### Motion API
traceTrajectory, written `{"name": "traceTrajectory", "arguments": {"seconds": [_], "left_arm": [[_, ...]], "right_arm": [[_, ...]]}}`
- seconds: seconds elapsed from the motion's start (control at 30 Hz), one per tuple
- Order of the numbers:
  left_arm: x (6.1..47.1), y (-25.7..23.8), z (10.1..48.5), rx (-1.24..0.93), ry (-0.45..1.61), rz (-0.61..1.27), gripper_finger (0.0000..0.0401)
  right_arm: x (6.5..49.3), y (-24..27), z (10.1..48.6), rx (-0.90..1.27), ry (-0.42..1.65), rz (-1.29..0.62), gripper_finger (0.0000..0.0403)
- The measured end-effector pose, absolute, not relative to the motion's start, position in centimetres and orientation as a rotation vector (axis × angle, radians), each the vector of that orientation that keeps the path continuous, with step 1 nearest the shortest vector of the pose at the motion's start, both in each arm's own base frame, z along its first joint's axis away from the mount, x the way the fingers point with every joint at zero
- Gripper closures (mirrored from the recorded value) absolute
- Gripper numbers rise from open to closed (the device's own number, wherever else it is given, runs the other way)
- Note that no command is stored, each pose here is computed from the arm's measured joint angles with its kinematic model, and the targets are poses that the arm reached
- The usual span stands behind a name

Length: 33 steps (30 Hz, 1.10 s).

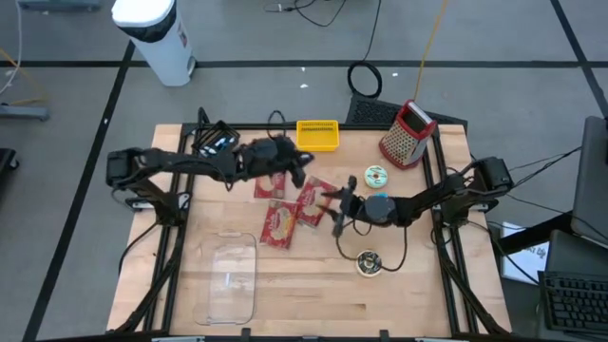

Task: Pick & Place Food Item
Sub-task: Put the purple food coloring bottle into the black bin

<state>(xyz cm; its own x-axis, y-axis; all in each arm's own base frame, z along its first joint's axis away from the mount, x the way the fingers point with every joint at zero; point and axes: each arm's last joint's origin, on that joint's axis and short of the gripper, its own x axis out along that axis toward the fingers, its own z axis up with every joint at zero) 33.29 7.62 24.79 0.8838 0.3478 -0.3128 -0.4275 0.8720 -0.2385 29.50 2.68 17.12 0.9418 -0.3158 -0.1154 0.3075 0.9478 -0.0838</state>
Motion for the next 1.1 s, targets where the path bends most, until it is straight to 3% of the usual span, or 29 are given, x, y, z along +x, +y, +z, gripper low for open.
{"name": "traceTrajectory", "arguments": {"seconds": [0.2, 0.4, 0.9, 1.1], "left_arm": [[30.1, 9.5, 25.5, -0.287, 0.418, 0.544, 0.0339], [26.5, 11.6, 25.3, -0.31, 0.55, 0.646, 0.0333], [12.6, 14.1, 19.0, -0.569, 0.455, 1.163, 0.0337], [10.2, 13.8, 16.9, -0.645, 0.465, 1.26, 0.034]], "right_arm": [[29.0, 1.5, 17.9, 0.065, 0.148, -0.187, 0.0237], [28.6, 1.3, 17.3, 0.067, 0.163, -0.194, 0.0242], [28.4, 0.7, 17.1, 0.062, 0.169, -0.216, 0.0247], [28.4, 0.5, 17.1, 0.065, 0.169, -0.222, 0.0247]]}}
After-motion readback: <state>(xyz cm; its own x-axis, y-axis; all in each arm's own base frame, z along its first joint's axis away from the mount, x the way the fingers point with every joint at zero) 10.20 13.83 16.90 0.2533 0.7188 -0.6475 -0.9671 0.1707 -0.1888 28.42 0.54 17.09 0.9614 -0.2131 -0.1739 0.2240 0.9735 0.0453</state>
